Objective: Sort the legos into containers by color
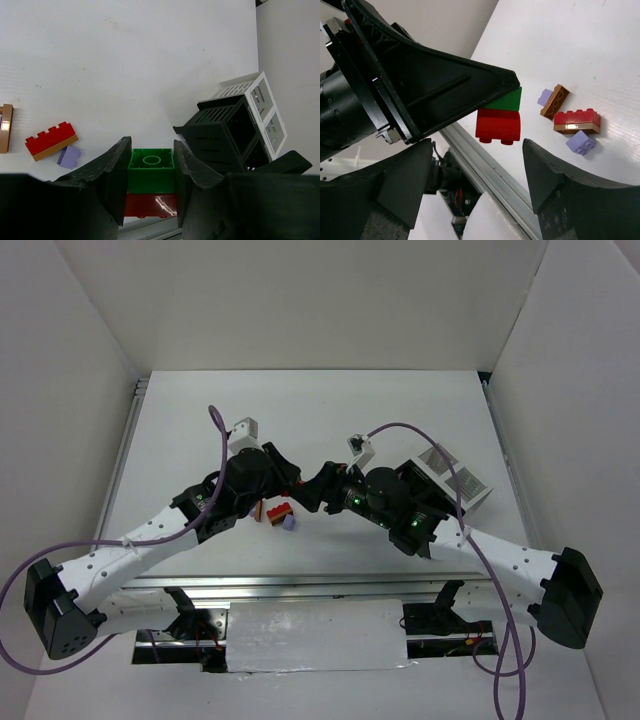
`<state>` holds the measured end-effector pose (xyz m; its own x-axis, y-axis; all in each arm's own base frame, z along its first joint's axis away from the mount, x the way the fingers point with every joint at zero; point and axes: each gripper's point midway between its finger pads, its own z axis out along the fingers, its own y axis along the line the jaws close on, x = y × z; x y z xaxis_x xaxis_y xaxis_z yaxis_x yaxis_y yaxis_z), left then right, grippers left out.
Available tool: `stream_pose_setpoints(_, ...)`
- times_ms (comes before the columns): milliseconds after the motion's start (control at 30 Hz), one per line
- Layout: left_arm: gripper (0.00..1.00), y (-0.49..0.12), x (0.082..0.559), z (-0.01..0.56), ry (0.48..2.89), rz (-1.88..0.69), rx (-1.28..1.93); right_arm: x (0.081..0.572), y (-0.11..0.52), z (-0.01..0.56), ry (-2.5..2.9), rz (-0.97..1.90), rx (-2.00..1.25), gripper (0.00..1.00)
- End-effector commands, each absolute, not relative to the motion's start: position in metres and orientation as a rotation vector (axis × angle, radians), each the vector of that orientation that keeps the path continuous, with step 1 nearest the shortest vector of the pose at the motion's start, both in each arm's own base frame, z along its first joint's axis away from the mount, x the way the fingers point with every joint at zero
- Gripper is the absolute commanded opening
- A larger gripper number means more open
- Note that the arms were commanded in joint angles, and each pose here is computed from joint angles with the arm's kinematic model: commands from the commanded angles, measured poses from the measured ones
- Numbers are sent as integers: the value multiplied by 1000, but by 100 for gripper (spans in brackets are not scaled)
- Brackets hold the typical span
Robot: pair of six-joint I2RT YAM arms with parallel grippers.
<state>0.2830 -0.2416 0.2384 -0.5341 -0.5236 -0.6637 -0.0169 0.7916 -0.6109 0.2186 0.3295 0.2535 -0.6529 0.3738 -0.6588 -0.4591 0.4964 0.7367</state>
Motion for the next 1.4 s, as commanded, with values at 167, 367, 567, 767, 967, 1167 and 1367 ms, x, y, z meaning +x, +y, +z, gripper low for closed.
stream_pose_setpoints(167, 0, -249, 284, 270, 1977, -763, -444, 238, 324, 252, 1815, 1149, 20, 75)
stream_pose_setpoints(367, 0, -252, 279, 276, 1964, -814, -438, 240, 320, 252, 1743, 1164, 59, 69)
stream_pose_setpoints(567, 0, -268, 276, 275, 1978, -869, -425, 245, 323, 270, 1670, 1169, 65, 67)
stream_pose_setpoints(767, 0, -272, 277, 276, 1978, -866, -425, 246, 331, 266, 1667, 1186, 53, 37)
stream_pose_setpoints(967, 0, -266, 279, 275, 1973, -821, -421, 240, 323, 258, 1660, 1173, 28, 0)
stream_pose_setpoints(1167, 0, -264, 289, 300, 1893, -769, -316, 201, 309, 245, 1584, 1179, -279, 0)
stream_pose_setpoints(1367, 0, -291, 307, 315, 1873, -753, -186, 175, 277, 234, 1576, 1161, -352, 0)
